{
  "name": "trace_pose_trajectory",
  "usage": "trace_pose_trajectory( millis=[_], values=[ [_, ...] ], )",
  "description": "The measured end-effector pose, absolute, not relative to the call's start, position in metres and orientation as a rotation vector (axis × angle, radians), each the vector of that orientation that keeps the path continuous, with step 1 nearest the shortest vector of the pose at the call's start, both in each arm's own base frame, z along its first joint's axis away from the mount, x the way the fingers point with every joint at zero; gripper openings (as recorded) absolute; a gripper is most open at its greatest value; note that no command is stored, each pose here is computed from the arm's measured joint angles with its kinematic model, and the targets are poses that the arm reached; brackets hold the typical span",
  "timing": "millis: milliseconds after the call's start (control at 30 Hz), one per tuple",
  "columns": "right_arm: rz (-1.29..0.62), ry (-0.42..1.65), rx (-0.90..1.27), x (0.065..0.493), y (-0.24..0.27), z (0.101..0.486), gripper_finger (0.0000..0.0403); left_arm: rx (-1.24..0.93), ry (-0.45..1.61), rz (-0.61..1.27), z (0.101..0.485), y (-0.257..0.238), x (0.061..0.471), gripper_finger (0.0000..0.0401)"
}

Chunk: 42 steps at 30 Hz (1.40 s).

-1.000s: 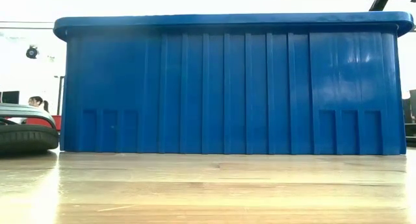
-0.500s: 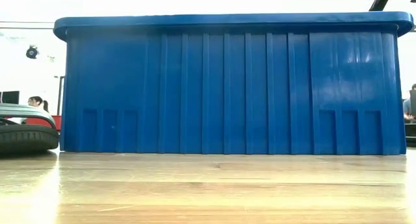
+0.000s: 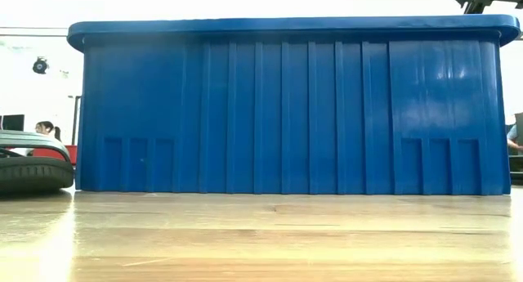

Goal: Pick and place slides into bin
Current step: Put the black slide into the blue container

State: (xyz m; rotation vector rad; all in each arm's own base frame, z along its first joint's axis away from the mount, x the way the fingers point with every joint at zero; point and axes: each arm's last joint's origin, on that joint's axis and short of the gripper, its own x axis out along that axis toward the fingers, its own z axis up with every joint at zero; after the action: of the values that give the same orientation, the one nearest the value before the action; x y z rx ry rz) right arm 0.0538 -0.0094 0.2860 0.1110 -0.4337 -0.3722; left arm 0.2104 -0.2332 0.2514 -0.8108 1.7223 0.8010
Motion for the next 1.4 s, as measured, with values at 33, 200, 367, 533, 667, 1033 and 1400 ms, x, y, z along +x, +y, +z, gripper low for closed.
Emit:
trace_pose_trajectory(
  millis=[33, 200, 367, 533, 667, 1033, 1400],
  values=[
    [-0.372, -0.429, 0.111, 0.054, -0.009, 0.286, 0.0009, -0.817, 1.721, 0.791, 0.248, -0.236, 0.213, 0.0134],
    [-0.372, -0.429, 0.111, 0.054, -0.009, 0.286, 0.0009, -0.829, 1.72, 0.779, 0.24, -0.242, 0.219, 0.0134],
    [-0.372, -0.43, 0.111, 0.054, -0.009, 0.286, 0.0009, -0.825, 1.714, 0.917, 0.232, -0.241, 0.218, 0.0134],
    [-0.371, -0.43, 0.111, 0.054, -0.009, 0.286, 0.0009, -0.835, 1.708, 0.916, 0.225, -0.245, 0.222, 0.0134],
    [-0.371, -0.43, 0.112, 0.054, -0.009, 0.286, 0.0009, -0.804, 1.713, 0.958, 0.223, -0.243, 0.22, 0.0134],
    [-0.361, -0.439, 0.155, 0.054, -0.009, 0.286, 0.0009, -0.748, 1.712, 1.025, 0.211, -0.245, 0.223, 0.0134],
    [-0.36, -0.439, 0.156, 0.054, -0.009, 0.286, 0.0009, -0.668, 1.699, 1.106, 0.198, -0.245, 0.222, 0.0134]
  ],
)
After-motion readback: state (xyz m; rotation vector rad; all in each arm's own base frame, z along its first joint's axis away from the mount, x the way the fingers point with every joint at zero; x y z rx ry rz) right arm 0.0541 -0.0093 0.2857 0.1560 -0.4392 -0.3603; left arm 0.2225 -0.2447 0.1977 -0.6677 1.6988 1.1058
